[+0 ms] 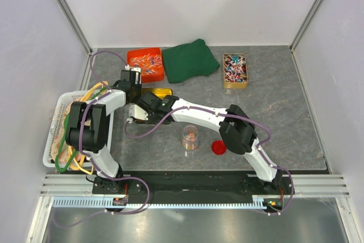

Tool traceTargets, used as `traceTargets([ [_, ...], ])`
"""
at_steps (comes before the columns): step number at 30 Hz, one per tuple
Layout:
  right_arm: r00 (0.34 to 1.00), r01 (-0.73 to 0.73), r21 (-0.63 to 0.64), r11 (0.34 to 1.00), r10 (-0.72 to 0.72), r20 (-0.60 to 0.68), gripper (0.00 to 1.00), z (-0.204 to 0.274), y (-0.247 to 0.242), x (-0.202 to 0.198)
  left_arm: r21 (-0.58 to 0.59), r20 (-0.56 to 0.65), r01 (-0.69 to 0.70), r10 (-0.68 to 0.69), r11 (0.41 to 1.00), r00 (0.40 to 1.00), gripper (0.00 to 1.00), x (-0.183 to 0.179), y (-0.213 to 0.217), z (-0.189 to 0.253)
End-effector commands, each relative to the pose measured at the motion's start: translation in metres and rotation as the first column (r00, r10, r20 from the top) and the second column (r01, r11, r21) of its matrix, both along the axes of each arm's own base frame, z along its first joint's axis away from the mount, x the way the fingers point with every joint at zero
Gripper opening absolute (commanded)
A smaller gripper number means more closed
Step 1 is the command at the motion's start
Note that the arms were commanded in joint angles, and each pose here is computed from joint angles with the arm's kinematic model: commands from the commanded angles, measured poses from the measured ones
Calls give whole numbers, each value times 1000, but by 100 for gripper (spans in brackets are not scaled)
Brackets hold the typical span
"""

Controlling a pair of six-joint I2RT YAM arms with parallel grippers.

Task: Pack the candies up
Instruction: Scoop the fake candies from the storage box.

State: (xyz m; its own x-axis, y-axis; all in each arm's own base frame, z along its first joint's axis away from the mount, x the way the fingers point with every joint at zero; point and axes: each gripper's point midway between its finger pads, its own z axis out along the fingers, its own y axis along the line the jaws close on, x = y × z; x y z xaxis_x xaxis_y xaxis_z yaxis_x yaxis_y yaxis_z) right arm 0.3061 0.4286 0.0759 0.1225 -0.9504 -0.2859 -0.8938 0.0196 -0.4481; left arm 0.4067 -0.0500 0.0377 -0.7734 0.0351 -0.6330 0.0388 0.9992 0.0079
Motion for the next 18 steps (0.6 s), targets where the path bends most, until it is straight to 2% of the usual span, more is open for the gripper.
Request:
traceTargets([
  [1,990,15,-244,970,-49,-134,12,-65,-56,-20,-53,91,-5,10,999,996,2,23,-9,23],
  [13,987,-6,-255,967,-35,-155,22,-67,-61,-26,-54,89,-4,9,999,996,2,23,-10,22],
  [18,986,-8,-258,966,-36,-165,23,-67,-63,-28,-55,89,-5,10,998,996,2,23,-10,22],
])
